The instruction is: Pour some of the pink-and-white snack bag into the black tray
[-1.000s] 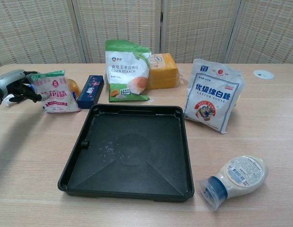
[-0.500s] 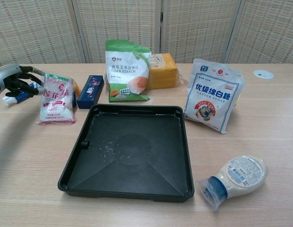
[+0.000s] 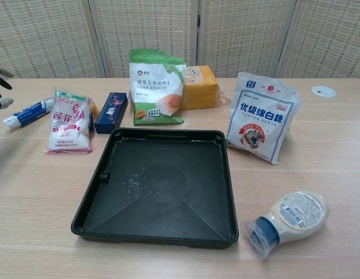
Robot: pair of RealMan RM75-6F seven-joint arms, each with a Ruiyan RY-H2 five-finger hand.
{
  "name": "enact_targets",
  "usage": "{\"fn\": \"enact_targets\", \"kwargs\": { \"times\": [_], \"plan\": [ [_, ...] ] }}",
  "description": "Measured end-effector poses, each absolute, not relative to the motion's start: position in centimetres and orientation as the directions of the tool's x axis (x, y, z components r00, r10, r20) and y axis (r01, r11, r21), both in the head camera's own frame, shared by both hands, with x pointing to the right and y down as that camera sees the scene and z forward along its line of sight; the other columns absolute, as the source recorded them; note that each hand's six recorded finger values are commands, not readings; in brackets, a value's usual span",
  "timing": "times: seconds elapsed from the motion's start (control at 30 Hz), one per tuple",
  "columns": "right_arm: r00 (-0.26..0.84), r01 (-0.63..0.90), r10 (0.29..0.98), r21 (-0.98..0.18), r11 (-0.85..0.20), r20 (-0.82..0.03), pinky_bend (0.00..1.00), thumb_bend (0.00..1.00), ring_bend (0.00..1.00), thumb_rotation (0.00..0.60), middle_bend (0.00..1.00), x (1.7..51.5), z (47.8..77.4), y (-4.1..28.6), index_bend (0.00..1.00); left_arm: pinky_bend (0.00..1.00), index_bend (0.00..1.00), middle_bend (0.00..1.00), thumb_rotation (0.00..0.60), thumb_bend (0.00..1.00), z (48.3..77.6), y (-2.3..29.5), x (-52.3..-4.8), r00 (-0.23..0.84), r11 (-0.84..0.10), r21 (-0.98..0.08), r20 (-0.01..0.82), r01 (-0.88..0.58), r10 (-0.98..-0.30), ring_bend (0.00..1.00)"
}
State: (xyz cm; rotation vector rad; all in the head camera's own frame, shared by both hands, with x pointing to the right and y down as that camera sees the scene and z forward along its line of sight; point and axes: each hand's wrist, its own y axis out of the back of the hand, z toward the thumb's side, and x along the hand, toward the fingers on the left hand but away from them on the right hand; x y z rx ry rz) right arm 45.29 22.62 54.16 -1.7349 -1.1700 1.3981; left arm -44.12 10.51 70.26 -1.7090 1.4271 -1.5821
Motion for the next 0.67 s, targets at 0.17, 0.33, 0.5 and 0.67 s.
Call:
{"fn": "enact_targets", "kwargs": {
  "times": [0.17,0.33,0.5,0.67],
  "plan": [
    [0.053,0.250,0.897,-0.864,-0.438,-0.439,0.18,0.55,0.15,0.600,0.09,45.1,54.6,22.2,0.00,0.26,0.21,0.23,0.600,0.44,67.7,12.6,-45.7,-0.182,-0.367,-0.883,0.428,-0.291,-0.885,0.21],
    [0.066,0.255,0.889,-0.854,-0.454,-0.453,0.18,0.55,0.15,0.600,0.09,44.6,55.1,21.8,0.00,0.22,0.21,0.22,0.600,0.44,65.2,15.2,-46.5,-0.190,-0.335,-0.919,0.374,-0.206,-0.908,0.21],
    [0.086,0.263,0.889,-0.851,-0.455,-0.449,0.18,0.55,0.15,0.600,0.09,44.0,55.2,21.4,0.00,0.20,0.20,0.21,0.600,0.44,63.0,18.0,-46.3,-0.178,-0.326,-0.934,0.350,-0.148,-0.920,0.19],
    [0.093,0.270,0.890,-0.849,-0.454,-0.446,0.18,0.55,0.17,0.600,0.09,43.7,55.4,21.4,0.00,0.17,0.20,0.21,0.600,0.44,61.7,20.6,-45.7,-0.163,-0.353,-0.930,0.365,-0.100,-0.917,0.18]
  ]
}}
